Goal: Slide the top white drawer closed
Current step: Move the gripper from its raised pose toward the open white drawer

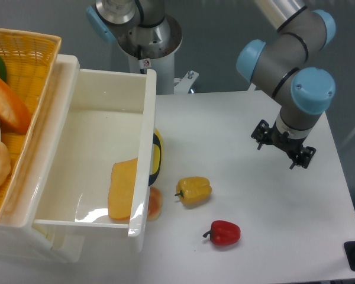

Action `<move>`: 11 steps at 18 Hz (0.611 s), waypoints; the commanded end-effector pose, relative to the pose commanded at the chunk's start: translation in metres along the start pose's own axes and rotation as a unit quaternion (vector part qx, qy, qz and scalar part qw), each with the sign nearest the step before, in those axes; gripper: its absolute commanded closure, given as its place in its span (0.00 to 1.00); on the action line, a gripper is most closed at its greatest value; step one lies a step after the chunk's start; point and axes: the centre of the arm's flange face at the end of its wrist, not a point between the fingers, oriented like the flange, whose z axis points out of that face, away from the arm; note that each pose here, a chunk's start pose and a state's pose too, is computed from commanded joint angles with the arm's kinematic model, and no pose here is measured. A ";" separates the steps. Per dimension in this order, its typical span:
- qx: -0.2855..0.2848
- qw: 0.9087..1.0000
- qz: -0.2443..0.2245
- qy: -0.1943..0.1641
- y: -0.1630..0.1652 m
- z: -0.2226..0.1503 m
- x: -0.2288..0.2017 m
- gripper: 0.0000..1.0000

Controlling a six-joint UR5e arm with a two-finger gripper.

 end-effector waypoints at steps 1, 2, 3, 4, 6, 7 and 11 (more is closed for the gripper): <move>-0.001 1.000 -0.001 0.002 0.000 0.003 0.000 0.00; -0.001 1.000 -0.002 0.001 0.002 0.002 -0.001 0.00; -0.002 1.000 -0.005 0.001 0.004 0.001 -0.001 0.00; -0.003 1.000 -0.005 -0.001 0.005 -0.003 0.000 0.00; -0.001 1.000 -0.008 0.004 0.006 -0.001 0.009 0.00; -0.001 1.000 -0.008 0.008 0.007 0.003 0.020 0.00; -0.004 1.000 -0.008 0.015 0.009 0.012 0.051 0.00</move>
